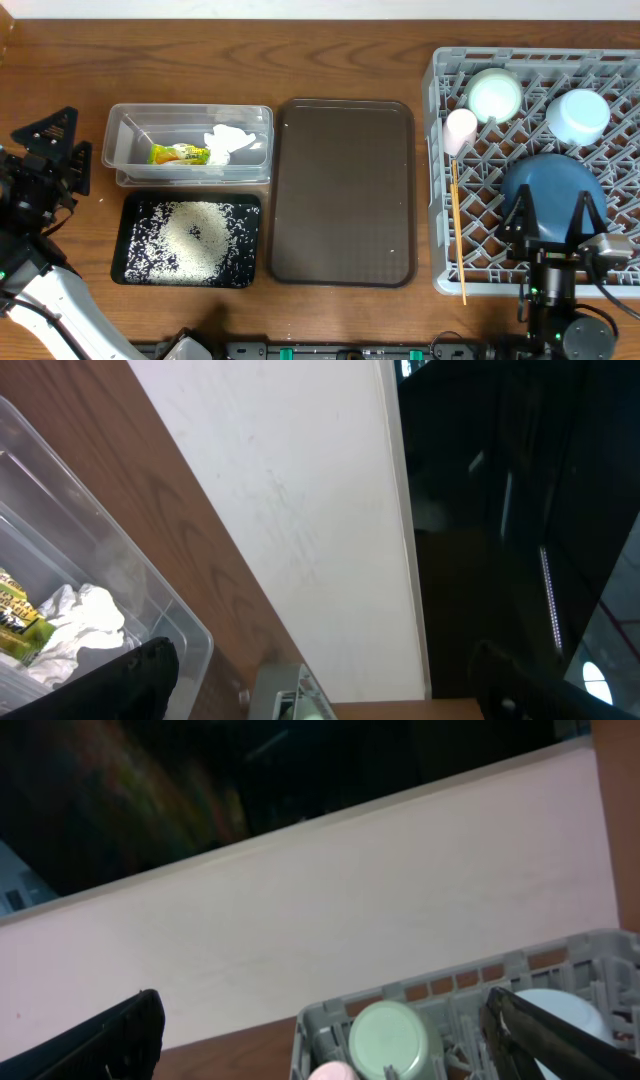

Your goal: Sort waste into correct bins and load items into the dishwasher rack

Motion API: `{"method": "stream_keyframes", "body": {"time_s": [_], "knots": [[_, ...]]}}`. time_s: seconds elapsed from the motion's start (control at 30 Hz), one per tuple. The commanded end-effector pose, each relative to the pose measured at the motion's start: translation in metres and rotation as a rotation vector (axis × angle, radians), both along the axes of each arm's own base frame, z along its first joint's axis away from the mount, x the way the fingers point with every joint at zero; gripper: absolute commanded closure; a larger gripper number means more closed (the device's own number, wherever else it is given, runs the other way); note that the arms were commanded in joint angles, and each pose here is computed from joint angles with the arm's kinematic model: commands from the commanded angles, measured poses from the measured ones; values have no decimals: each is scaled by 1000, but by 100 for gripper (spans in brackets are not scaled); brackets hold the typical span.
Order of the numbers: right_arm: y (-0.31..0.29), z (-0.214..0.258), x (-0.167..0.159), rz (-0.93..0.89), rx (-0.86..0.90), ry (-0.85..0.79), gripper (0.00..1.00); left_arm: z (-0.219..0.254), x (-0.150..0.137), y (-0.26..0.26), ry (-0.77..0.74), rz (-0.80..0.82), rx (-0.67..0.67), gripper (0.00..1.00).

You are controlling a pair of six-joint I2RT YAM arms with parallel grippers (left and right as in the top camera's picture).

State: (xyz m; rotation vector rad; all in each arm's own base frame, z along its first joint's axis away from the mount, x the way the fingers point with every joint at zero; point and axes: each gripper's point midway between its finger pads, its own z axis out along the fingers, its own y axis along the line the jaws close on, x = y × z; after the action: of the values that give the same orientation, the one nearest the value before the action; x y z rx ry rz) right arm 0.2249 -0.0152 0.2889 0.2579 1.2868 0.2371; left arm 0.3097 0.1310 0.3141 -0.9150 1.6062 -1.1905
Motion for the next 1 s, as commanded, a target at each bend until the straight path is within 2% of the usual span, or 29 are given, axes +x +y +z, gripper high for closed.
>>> {"method": "stream_keyframes", "body": {"time_s": [0.0, 0.2, 0.53, 0.63, 0.97], "knots": [[2, -14, 1, 11, 16, -15, 1, 6, -1, 0, -13, -8, 9, 5], [3, -52, 13, 7, -22, 47, 1, 6, -1, 0, -13, -8, 9, 5], [26, -106, 22, 50, -375, 229, 1, 6, -1, 0, -13, -8, 9, 5], [21, -133, 21, 41, -382, 343, 1, 6, -1, 0, -13, -8, 9, 5], [19, -132, 21, 29, -384, 341, 1, 6, -1, 0, -13, -8, 9, 5]]}}
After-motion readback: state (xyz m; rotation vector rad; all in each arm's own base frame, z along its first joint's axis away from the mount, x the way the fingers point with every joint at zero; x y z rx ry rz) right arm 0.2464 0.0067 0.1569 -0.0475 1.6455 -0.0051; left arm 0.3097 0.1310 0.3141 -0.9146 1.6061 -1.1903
